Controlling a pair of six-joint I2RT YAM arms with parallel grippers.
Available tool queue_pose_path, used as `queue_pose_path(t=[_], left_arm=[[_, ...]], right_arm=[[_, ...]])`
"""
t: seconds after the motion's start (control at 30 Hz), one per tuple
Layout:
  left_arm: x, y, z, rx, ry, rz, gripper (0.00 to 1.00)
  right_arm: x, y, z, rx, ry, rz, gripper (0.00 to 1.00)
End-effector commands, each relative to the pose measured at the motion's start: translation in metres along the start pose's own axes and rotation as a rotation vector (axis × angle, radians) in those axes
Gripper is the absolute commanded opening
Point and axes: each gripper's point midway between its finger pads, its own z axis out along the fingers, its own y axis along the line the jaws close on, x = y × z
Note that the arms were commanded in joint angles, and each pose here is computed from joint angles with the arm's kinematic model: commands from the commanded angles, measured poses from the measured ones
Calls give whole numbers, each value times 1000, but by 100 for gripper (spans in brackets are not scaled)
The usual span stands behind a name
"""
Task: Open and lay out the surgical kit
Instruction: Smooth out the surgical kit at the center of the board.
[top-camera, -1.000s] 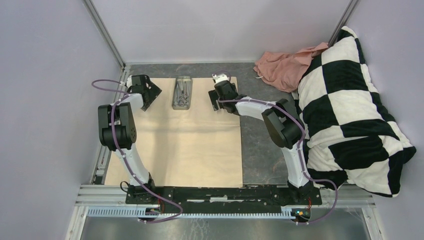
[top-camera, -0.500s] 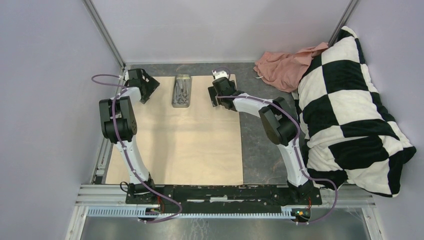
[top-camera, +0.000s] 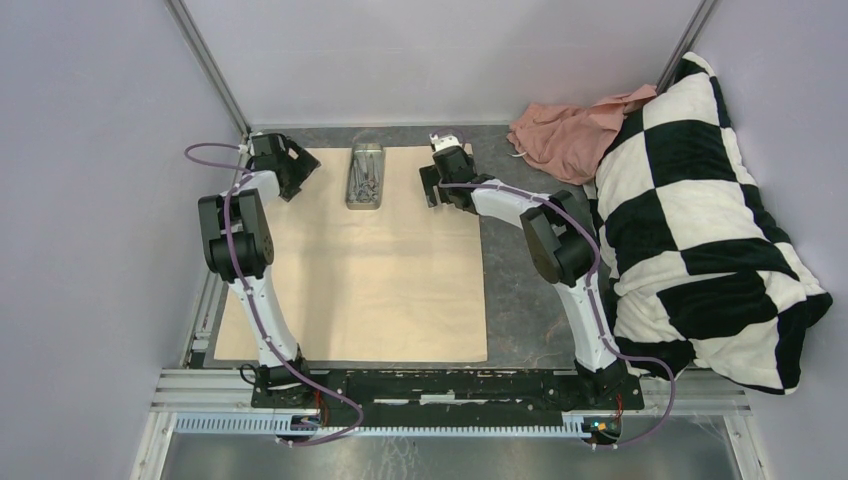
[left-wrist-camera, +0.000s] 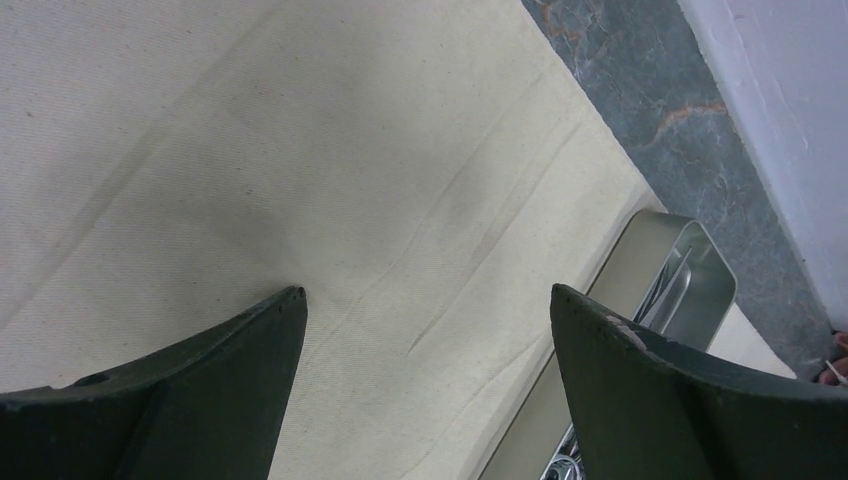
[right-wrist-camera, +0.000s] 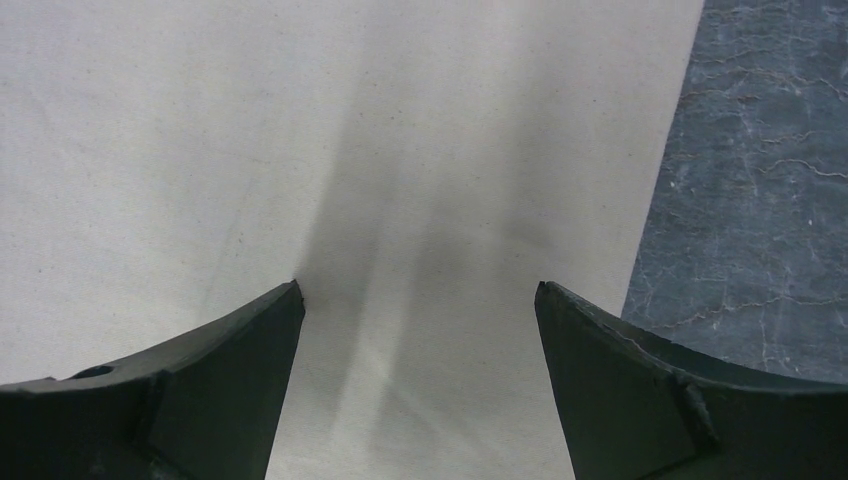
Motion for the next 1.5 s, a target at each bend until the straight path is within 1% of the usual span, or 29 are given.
queue_pose_path(t=[0.0, 0.07, 0.13, 0.2, 0.27, 0.37, 0.4, 0.47, 0.57, 0.6, 0.77, 0.87, 0.93, 1.03, 1.13, 1.23, 1.33, 1.47], left_arm=[[1, 9, -17, -47, 32, 82, 98], [-12, -2, -37, -27, -7, 91, 98], [-23, -15, -60, -2, -45, 78, 98], [-25, -25, -80, 30, -57, 52, 99], [-15, -29, -98, 39, -44, 39, 99], [8, -21, -123, 7, 5, 7, 99], [17, -18, -131, 11, 19, -12, 99], [36, -12, -147, 42, 39, -41, 99], [63, -4, -169, 110, 51, -51, 99], [75, 2, -170, 110, 75, -49, 99], [116, 30, -178, 71, 164, -30, 98], [134, 53, -184, 18, 168, -42, 99], [142, 66, -187, -21, 161, -62, 99], [152, 88, -191, -98, 145, -93, 100], [166, 114, -197, -195, 153, -120, 100], [179, 130, -204, -249, 168, -134, 100], [186, 136, -209, -253, 169, -135, 100], [180, 145, -212, -286, 125, -114, 100]], right_arm=[[-12, 5, -4, -73, 27, -87, 95], [-43, 7, -24, -88, -27, -105, 97], [-58, 13, -46, -127, -64, -120, 98], [-62, 25, -68, -175, -87, -130, 98], [-51, 45, -88, -242, -88, -143, 98], [-31, 91, -124, -434, -103, -140, 95], [-32, 108, -136, -509, -134, -137, 95], [-31, 134, -151, -595, -164, -133, 93], [-32, 162, -160, -696, -176, -134, 84], [-30, 167, -161, -716, -175, -132, 80], [-1, 193, -170, -859, -134, -113, 56], [19, 201, -173, -877, -118, -120, 50], [31, 203, -169, -875, -97, -117, 50], [39, 203, -162, -861, -82, -116, 49], [42, 191, -147, -767, -91, -123, 50], [46, 170, -125, -647, -85, -122, 50], [41, 163, -116, -615, -87, -127, 50], [31, 158, -104, -565, -113, -129, 50]])
